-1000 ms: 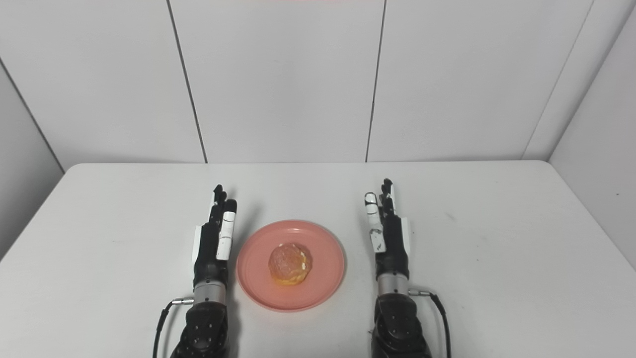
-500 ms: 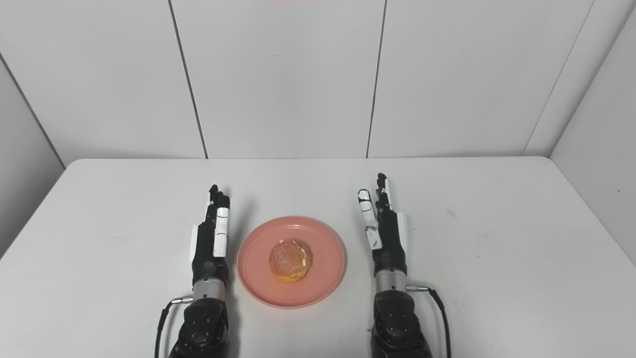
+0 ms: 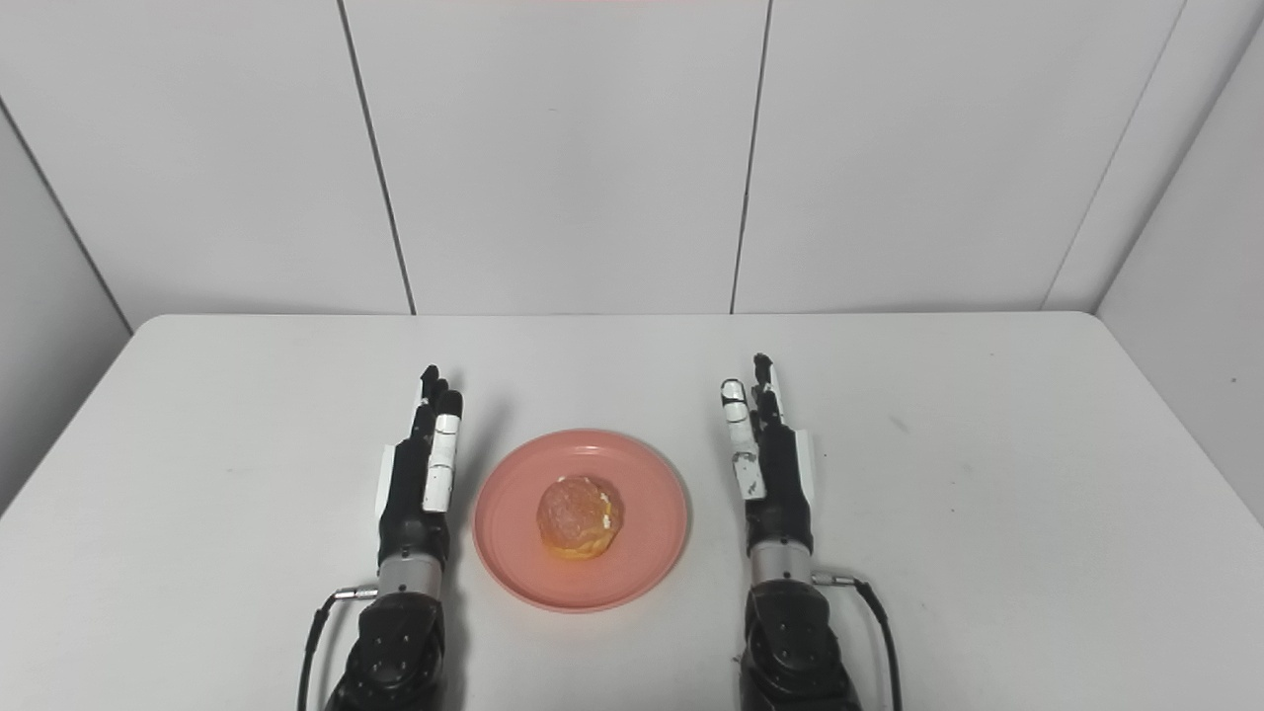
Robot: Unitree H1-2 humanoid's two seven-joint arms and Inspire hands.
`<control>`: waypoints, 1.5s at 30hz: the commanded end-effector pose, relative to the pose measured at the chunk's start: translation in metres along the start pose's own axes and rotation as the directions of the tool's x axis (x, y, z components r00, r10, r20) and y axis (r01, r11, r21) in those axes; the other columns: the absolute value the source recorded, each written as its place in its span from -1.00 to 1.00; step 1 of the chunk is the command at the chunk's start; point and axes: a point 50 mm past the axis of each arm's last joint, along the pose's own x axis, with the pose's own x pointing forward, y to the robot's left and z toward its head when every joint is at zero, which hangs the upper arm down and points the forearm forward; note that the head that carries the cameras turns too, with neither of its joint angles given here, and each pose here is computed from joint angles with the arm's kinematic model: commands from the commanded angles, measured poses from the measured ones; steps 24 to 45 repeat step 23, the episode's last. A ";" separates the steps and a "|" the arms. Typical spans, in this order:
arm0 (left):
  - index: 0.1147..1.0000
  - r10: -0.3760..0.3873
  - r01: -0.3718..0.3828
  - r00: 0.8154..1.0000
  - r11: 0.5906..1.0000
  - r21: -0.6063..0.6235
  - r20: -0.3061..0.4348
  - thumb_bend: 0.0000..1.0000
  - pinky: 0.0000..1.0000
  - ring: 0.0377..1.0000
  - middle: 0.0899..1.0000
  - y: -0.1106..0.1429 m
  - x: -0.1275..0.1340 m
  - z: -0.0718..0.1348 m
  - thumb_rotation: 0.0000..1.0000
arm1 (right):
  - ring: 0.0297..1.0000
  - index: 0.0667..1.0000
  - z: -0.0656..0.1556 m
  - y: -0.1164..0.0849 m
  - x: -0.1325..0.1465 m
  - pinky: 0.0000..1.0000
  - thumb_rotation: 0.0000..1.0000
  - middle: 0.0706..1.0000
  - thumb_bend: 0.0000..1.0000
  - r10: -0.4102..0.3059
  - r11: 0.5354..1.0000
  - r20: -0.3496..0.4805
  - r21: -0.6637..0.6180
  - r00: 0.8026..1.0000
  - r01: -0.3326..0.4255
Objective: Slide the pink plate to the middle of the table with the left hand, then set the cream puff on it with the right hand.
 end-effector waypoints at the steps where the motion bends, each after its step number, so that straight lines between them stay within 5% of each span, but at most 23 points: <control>1: 1.00 -0.006 0.006 1.000 1.000 0.013 -0.003 0.50 1.00 1.00 1.00 -0.001 0.002 0.000 0.99 | 0.99 0.95 -0.011 -0.002 -0.009 1.00 1.00 1.00 0.56 0.006 1.000 -0.016 -0.002 1.000 -0.006; 12: 1.00 -0.022 0.021 1.000 0.999 0.042 0.016 0.52 1.00 1.00 1.00 0.006 0.003 0.006 0.90 | 1.00 1.00 -0.014 0.000 -0.010 1.00 1.00 1.00 0.62 0.008 0.975 -0.058 0.224 0.998 0.006; 45: 1.00 -0.037 0.037 0.999 0.999 0.025 0.014 0.49 1.00 1.00 1.00 0.014 0.007 0.012 0.94 | 0.97 0.96 -0.015 0.005 -0.014 1.00 1.00 1.00 0.58 -0.009 0.976 -0.085 0.216 0.996 0.027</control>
